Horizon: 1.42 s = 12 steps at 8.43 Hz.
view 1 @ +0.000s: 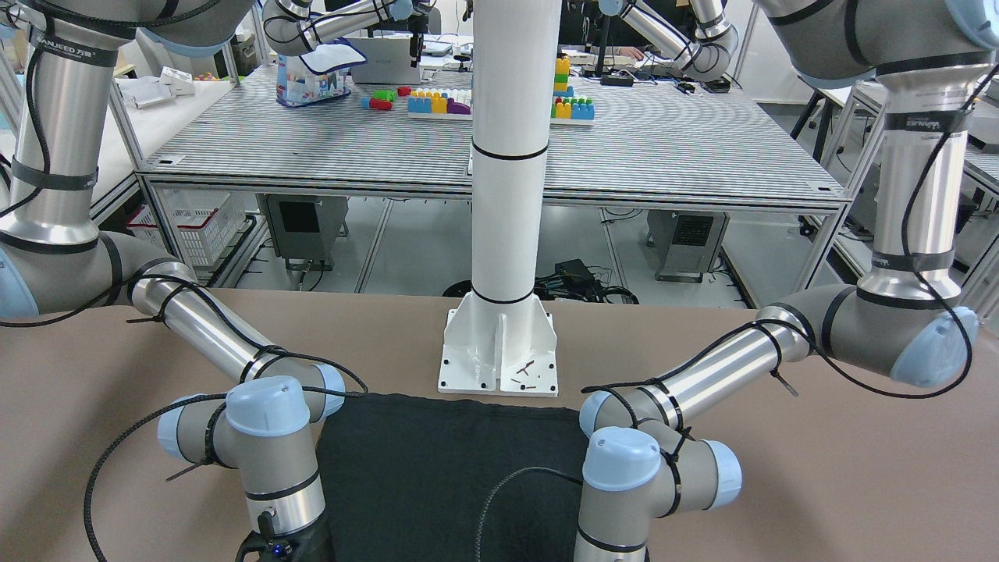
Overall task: Fold clothes
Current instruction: 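Grasp the sleeve with the left gripper and fold it onto the chest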
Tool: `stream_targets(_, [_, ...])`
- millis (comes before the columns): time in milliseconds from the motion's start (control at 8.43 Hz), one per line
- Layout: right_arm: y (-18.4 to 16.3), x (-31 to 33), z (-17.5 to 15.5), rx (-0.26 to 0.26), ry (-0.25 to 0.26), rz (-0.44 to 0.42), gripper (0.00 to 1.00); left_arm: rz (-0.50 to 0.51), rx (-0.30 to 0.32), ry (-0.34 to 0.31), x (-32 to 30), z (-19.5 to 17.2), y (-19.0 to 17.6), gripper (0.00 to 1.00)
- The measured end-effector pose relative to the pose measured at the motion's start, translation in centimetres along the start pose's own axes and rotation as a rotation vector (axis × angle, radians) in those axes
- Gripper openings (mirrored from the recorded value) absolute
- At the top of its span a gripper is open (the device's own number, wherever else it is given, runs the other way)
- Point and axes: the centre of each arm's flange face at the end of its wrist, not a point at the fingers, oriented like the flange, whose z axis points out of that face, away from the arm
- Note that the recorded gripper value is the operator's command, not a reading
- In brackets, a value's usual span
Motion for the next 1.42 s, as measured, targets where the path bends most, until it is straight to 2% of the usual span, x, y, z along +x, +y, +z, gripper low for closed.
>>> stream_targets(119, [0.0, 0.0, 0.0, 0.001, 0.0, 0.0, 0.94, -0.009, 0.006, -0.008, 2.1, -0.4, 0.9, 0.0])
stream_targets(237, [0.0, 0.0, 0.0, 0.001, 0.0, 0.0, 0.94, -0.015, 0.009, -0.016, 3.9, -0.8, 1.6, 0.05])
stream_targets(356, [0.0, 0.1, 0.0, 0.001, 0.0, 0.0, 0.94, -0.016, 0.013, -0.025, 4.7, -0.7, 2.2, 0.99])
stream_targets(949, [0.6, 0.7, 0.3, 0.0, 0.01, 0.01, 0.94, 0.002, 0.012, -0.052, 4.6, 0.5, 3.1, 1.0])
stream_targets(1423, [0.6, 0.7, 0.3, 0.0, 0.01, 0.01, 0.94, 0.009, 0.026, -0.058, 3.6, 0.6, 1.6, 1.0])
